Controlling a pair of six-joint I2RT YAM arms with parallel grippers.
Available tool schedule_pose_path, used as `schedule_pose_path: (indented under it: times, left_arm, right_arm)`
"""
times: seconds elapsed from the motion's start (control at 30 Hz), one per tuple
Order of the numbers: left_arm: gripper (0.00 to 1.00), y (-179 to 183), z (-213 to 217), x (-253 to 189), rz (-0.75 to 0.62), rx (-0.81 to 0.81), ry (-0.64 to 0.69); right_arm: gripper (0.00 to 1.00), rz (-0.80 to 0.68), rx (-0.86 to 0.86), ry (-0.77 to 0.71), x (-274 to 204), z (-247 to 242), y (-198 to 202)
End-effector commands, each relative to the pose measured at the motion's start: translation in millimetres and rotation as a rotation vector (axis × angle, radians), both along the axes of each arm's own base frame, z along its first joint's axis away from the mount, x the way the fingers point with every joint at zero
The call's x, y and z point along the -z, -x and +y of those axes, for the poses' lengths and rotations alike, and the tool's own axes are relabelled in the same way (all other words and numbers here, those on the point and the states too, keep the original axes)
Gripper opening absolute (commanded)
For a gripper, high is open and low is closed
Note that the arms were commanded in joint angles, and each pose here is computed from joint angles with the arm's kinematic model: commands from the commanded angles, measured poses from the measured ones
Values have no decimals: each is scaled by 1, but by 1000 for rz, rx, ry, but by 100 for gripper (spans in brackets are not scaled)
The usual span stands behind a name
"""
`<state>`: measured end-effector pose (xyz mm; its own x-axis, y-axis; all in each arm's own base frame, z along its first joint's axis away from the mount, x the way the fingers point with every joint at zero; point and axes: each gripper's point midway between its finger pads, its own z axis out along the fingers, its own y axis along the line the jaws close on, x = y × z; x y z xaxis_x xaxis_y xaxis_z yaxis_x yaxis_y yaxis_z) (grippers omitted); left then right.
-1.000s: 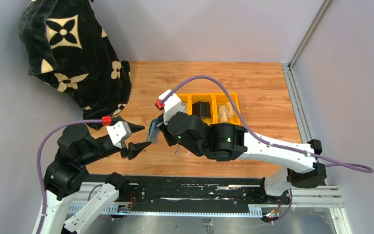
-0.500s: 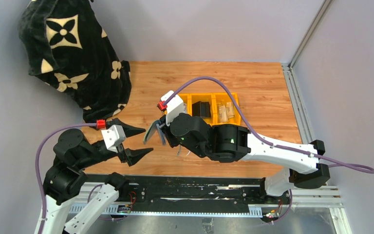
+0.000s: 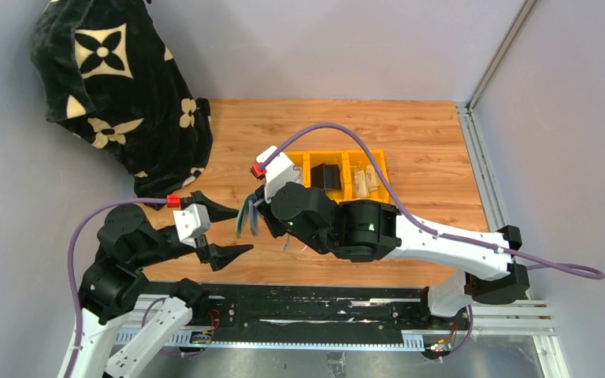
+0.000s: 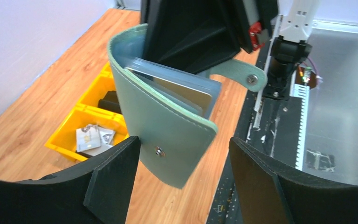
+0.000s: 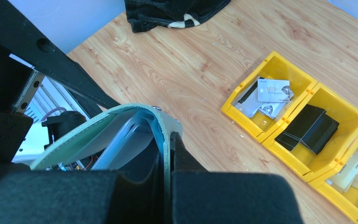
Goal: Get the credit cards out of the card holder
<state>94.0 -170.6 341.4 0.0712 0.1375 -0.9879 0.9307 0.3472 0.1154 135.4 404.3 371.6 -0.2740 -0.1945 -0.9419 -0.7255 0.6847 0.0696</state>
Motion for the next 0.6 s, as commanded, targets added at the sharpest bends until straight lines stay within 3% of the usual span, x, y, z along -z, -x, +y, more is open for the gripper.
schedule_pose_path:
  times: [0.0, 0.2, 0.57]
  left_arm:
    - [77, -19, 4, -9, -57, -83, 20]
    - [75, -30, 12, -16, -90, -170, 40]
    - [77, -2, -7, -12, -28, 18, 64]
  right_arm:
    - [0, 3, -5, -31, -10, 8, 6]
    - [0, -1, -7, -33, -12, 8, 7]
    - [0, -10, -5, -24, -13, 10, 8]
